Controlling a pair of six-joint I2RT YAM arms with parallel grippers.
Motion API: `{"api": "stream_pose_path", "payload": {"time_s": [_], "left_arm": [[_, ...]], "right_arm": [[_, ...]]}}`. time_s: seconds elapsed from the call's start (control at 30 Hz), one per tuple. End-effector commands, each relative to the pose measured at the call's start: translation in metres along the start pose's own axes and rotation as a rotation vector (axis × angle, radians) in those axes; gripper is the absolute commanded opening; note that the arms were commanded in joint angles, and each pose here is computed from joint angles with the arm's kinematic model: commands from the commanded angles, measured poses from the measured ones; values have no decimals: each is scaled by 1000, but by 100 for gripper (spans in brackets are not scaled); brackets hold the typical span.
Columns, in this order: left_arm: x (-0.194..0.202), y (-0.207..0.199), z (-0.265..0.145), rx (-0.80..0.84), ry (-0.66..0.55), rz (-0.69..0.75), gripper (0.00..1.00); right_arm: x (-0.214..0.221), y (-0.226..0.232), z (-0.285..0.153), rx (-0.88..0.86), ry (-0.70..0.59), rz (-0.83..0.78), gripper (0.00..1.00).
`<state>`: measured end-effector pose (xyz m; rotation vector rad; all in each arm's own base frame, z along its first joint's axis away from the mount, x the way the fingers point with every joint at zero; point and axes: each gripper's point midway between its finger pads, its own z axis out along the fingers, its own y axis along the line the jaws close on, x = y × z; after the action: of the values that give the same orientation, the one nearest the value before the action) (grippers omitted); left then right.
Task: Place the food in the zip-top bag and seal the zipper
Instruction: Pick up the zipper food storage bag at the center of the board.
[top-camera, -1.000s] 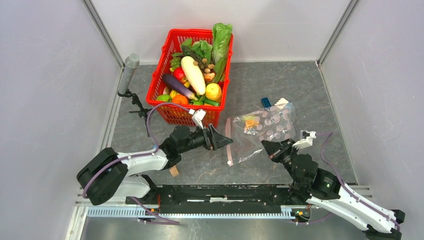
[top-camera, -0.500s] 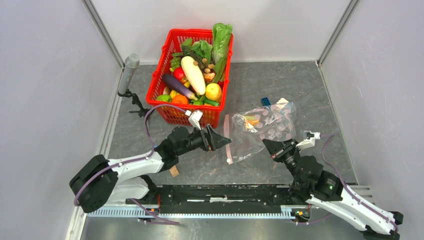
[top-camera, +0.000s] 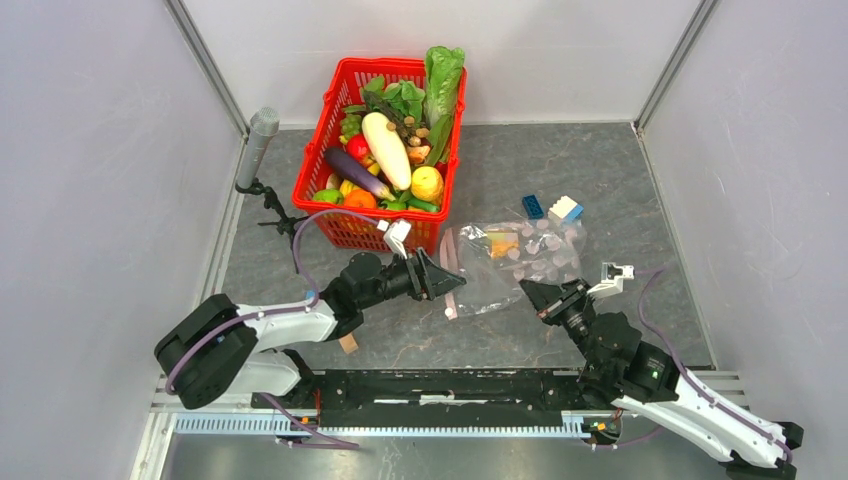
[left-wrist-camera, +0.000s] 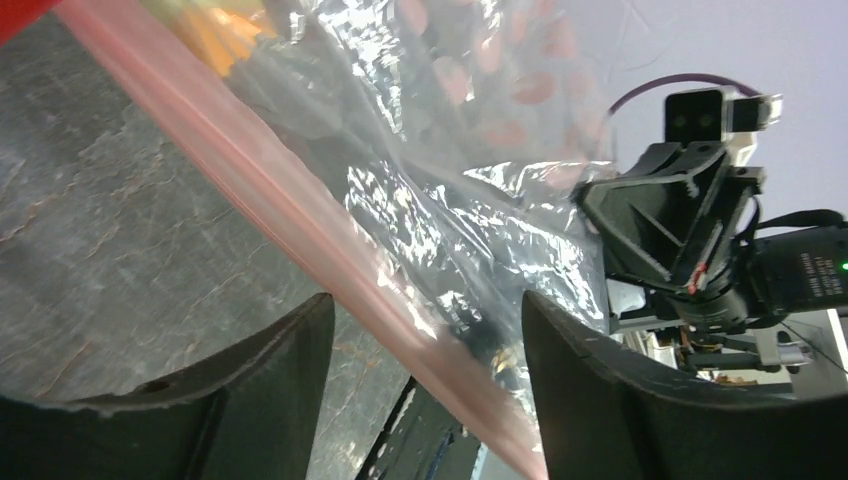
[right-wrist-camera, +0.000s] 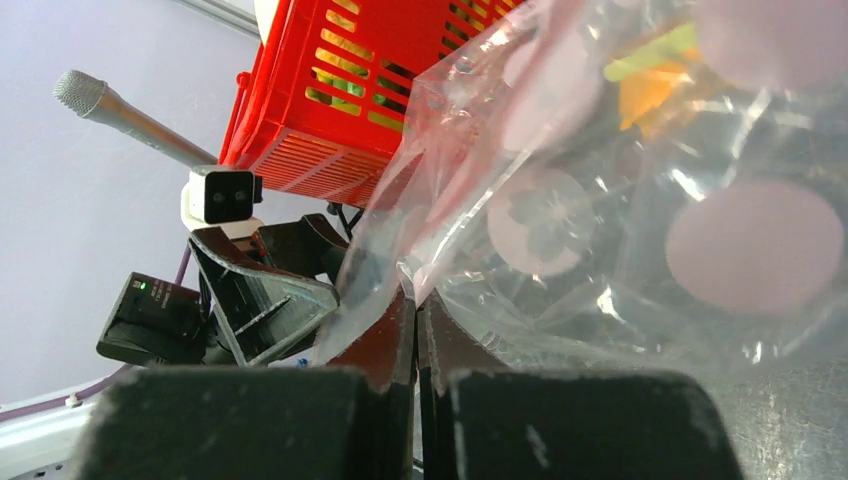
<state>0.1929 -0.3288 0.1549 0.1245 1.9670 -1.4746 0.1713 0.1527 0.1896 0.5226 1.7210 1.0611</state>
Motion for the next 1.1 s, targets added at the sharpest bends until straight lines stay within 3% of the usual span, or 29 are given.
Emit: {"api": "stream_pose_path", "payload": {"time_s": [0.0, 0.2, 0.37, 0.53, 0.63, 0.67, 0.73, 0.83, 1.07], "left_arm": [[-10, -40, 5, 168, -7, -10, 72], [-11, -43, 4, 175, -13, -5, 61], [-15, -45, 0, 154, -18, 43, 36], [-17, -40, -2, 104, -6, 103, 23], [-16, -34, -4, 68, 4, 144, 13], [-16, -31, -5, 52, 10, 161, 10], [-13, -23, -8, 0, 36, 214, 8], [-15, -12, -16, -78, 54, 302, 8], [-2, -3, -33, -131, 110, 439, 14]], "right_arm": [[5, 3, 3, -28, 6, 27, 0], [7, -4, 3, -3, 8, 14, 0], [15, -21, 4, 54, 28, -38, 0], [28, -32, 6, 89, 91, -158, 2], [27, -29, 6, 118, 134, -280, 18], [26, -26, 6, 118, 149, -327, 30], [21, -14, 4, 110, 183, -426, 47], [2, -2, -3, 130, 188, -523, 62], [-14, 29, -6, 70, 193, -609, 74]]}}
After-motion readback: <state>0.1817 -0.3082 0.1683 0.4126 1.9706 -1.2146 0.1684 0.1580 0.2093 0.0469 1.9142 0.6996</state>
